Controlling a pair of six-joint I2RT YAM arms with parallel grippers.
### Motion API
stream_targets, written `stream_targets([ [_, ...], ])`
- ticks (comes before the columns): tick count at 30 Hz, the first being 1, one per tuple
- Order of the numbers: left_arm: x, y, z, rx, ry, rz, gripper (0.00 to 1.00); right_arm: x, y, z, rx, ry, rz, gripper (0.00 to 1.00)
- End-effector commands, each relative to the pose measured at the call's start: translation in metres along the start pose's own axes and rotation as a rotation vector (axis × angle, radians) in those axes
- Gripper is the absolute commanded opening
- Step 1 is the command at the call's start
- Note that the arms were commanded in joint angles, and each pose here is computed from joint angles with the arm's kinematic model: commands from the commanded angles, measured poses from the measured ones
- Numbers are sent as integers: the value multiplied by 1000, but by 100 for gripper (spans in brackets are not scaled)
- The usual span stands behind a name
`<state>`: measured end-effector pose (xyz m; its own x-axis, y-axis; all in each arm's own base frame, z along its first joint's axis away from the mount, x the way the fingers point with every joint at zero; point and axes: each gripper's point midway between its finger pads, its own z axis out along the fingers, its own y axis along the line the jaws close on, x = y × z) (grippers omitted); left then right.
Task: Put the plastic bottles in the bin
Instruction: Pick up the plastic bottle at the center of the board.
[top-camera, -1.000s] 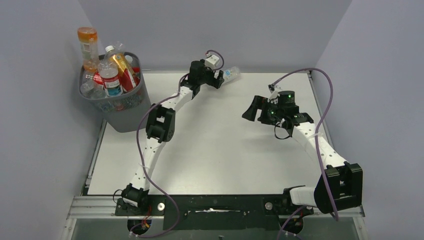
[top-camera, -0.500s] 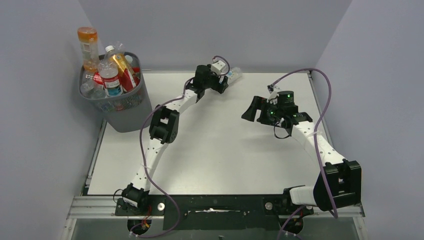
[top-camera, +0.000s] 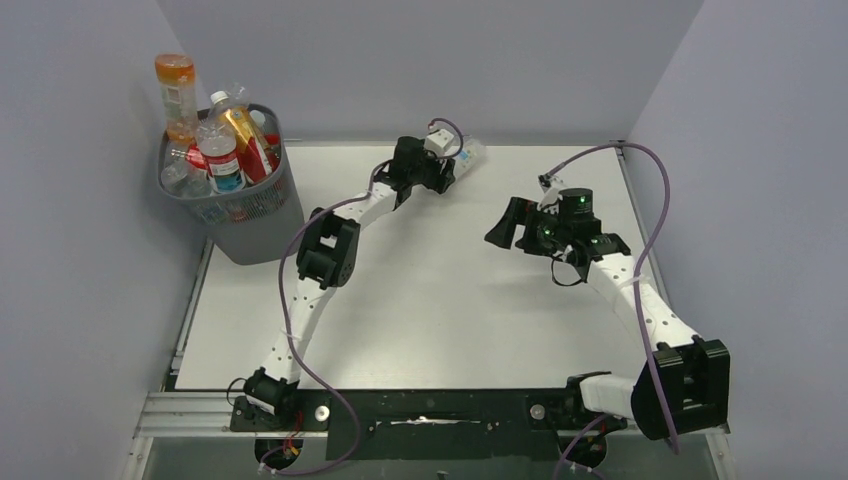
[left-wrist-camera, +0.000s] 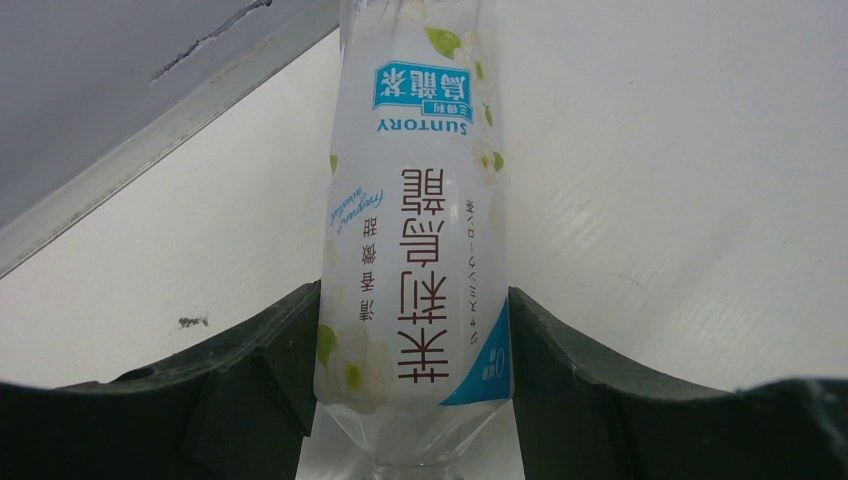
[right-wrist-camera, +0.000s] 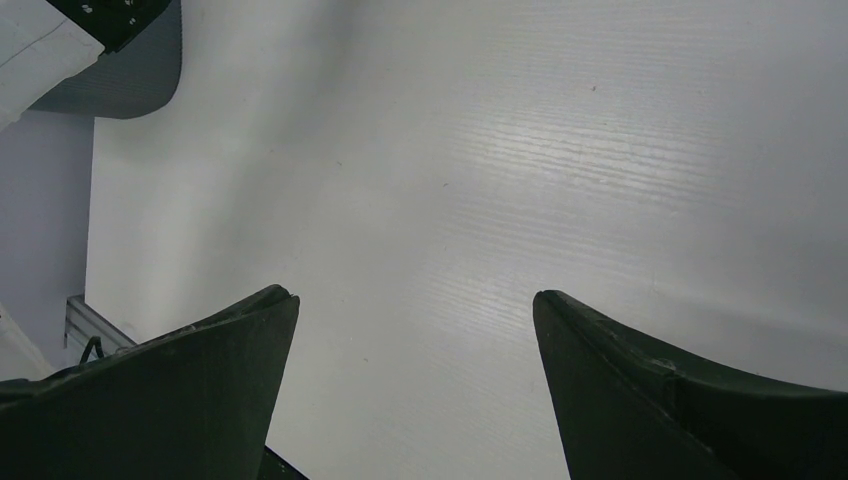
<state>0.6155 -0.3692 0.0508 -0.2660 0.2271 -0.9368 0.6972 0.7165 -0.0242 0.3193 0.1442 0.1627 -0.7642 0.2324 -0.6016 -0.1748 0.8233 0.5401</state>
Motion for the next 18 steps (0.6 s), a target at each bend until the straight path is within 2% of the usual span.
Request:
stream_targets([
  [1,-46,-6,-32,8,-22,-31,37,-12,15,-14,-47,-74,-24,91],
  [5,-72,-11,-59,-9,-18,-54,33,-10,20,-21,-60,-94,-20,91],
  [18,-189,-42,-181,-44,-99,-97,33,-3,36,-45,-108,-140,-31,92],
])
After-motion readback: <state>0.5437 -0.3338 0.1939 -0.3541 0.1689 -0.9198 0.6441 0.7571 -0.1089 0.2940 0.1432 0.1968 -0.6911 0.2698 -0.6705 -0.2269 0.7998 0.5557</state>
